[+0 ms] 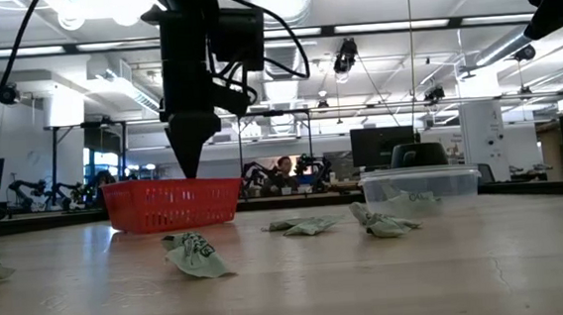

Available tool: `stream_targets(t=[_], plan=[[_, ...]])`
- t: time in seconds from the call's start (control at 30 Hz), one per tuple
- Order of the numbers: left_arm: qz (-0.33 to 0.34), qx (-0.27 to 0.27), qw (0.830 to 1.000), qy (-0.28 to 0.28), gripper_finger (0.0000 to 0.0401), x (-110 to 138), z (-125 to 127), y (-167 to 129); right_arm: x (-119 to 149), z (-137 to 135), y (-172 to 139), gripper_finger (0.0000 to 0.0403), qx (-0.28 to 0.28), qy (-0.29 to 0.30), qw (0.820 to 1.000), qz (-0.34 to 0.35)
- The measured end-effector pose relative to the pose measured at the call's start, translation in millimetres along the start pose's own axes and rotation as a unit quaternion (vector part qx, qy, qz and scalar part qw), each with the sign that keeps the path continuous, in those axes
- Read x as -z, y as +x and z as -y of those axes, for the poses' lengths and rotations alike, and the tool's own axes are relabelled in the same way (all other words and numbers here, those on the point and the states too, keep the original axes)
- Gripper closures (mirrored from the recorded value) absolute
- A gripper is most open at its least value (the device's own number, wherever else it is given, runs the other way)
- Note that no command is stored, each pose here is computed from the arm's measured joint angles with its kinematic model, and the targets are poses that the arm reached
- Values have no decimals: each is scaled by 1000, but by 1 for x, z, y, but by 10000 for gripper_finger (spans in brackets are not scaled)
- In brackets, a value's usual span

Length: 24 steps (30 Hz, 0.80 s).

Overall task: Pick and place items into bin
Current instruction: Put the stevia packet into the red bin, then put the stevia packet into the transparent bin

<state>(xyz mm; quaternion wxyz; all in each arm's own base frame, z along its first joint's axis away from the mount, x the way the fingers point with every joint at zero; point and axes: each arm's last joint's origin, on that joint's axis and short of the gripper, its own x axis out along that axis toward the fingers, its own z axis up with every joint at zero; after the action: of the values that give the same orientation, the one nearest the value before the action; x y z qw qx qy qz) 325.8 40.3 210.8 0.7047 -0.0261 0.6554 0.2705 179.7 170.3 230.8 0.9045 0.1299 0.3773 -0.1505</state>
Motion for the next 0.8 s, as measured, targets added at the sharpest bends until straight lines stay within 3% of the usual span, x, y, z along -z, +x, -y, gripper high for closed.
stream_targets(t=[0.23, 0.57, 0.8], plan=[[-5, 12, 1000, 3, 246, 1, 0, -9, -2, -4, 0, 346, -22, -26, 999, 3], [80, 65, 994, -28, 242, 29, -3, -77, -1, -31, 6, 346, -164, -99, 980, -45], [161, 82, 980, -86, 241, 50, -8, -114, 13, -57, 32, 316, -217, -138, 965, -52]])
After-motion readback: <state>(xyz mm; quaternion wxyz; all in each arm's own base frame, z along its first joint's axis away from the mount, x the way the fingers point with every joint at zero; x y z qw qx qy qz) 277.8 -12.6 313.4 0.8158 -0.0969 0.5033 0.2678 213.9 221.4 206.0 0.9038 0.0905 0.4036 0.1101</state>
